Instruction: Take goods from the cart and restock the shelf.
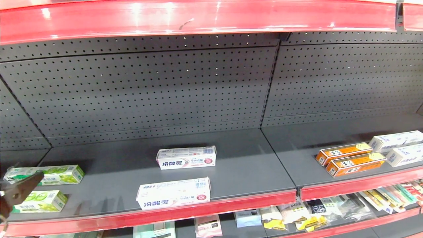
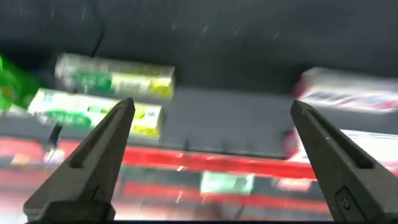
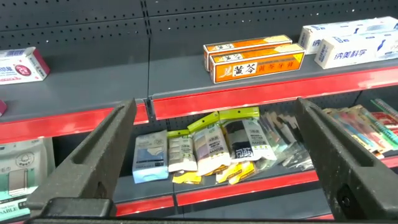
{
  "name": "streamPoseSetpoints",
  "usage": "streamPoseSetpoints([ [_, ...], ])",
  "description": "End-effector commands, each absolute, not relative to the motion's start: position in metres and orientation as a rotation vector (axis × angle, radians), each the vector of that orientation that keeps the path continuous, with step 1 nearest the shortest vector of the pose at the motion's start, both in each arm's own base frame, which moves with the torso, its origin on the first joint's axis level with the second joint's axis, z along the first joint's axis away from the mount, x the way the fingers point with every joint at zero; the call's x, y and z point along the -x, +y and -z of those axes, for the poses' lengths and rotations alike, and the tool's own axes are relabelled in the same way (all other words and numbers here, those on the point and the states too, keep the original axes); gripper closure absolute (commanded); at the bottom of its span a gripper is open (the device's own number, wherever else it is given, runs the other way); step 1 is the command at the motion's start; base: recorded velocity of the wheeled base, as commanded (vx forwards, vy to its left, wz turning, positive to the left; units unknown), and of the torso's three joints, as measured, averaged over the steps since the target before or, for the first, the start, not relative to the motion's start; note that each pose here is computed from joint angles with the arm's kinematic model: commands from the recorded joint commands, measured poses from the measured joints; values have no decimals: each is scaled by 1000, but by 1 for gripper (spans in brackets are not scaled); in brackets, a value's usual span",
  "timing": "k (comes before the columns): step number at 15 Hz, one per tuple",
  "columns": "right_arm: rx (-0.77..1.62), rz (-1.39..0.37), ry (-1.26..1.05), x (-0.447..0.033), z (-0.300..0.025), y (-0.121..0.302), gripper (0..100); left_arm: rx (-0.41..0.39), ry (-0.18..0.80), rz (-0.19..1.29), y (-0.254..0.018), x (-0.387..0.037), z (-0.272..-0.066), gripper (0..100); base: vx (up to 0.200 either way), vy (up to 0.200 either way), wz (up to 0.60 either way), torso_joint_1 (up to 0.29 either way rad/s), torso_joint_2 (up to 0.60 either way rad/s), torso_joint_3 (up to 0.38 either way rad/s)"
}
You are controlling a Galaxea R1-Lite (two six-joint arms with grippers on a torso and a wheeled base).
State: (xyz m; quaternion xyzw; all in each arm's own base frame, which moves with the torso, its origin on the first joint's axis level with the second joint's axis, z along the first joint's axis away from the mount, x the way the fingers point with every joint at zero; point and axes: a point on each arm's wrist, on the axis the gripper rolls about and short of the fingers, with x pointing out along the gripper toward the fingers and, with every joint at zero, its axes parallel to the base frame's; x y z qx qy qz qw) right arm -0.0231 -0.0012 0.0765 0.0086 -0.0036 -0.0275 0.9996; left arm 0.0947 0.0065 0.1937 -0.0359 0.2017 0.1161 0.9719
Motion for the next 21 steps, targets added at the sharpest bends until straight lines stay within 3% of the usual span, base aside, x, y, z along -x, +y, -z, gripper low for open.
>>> streamPoseSetpoints([
  [1,-17,55,-7,23,-77,-1,0,35,685,-278,7,-166,-168,0,0,0,0,0,0,0],
  [5,-17,54,-7,23,-77,-1,0,-40,830,-103,-3,-164,-137,0,0,0,0,0,0,0],
  [9,-17,55,-7,23,-77,-1,0,-117,918,19,-10,-174,-122,0,0,0,0,0,0,0],
  [15,-17,54,-7,23,-77,-1,0,-155,992,80,-21,-197,-108,0,0,0,0,0,0,0],
  [21,-17,54,-7,23,-77,-1,0,-232,1000,253,-26,-203,-105,0,0,0,0,0,0,0],
])
